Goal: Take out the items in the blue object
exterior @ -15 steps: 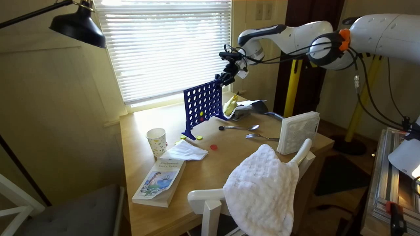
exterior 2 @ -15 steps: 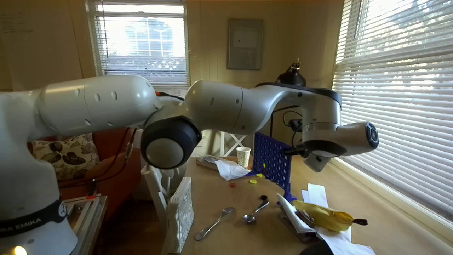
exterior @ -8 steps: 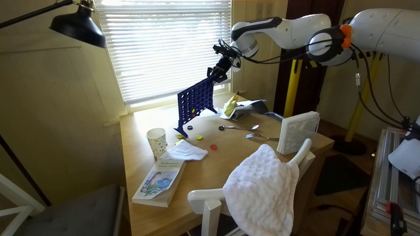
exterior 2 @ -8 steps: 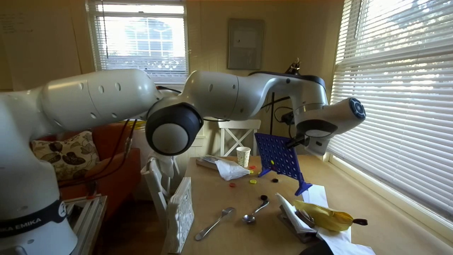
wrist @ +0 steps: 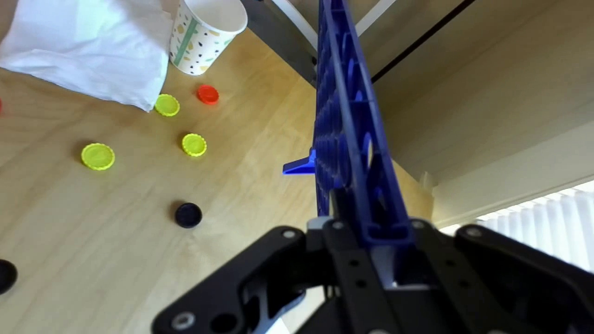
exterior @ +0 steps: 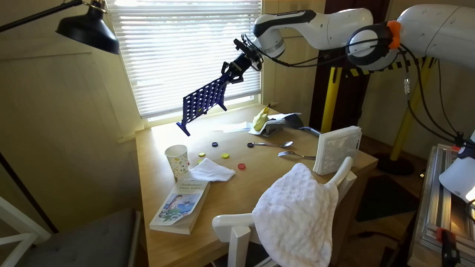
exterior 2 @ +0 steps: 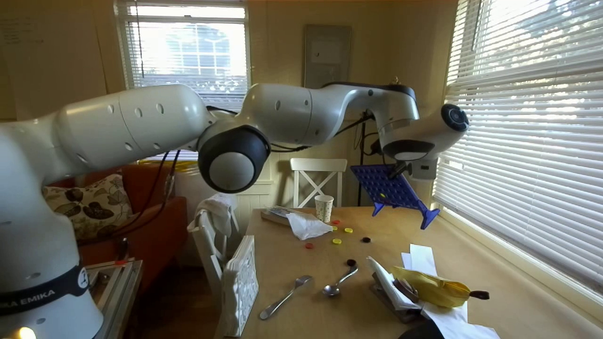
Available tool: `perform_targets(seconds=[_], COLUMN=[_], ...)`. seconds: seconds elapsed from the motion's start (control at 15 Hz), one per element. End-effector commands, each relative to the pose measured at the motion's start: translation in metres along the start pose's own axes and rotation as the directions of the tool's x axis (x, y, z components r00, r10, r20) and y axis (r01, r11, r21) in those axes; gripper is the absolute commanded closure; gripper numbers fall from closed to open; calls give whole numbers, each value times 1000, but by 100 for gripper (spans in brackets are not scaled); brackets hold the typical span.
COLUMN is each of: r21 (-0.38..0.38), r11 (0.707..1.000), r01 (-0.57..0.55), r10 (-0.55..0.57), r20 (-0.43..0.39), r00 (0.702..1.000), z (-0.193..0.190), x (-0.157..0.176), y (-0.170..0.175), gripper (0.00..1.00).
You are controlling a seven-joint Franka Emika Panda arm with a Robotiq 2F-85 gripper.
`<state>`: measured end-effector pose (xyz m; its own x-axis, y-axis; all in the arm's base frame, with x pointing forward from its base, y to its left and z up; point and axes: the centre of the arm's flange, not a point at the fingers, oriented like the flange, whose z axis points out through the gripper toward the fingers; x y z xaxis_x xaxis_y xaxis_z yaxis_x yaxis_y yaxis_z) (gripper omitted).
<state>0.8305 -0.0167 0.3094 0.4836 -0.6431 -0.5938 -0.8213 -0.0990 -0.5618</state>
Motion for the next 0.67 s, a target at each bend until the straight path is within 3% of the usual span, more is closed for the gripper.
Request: perform_targets(seconds=[0.0, 0.33, 0.6], r21=[26, -1, -7], r11=[998, 999, 1000], r01=[57, 35, -27], r10=[-53, -32, 18], r20=[-148, -407, -583], r00=[988, 913, 812], z=[-18, -24, -31], x=[-48, -71, -95], y=[-1, -10, -13], gripper=[96, 96, 96])
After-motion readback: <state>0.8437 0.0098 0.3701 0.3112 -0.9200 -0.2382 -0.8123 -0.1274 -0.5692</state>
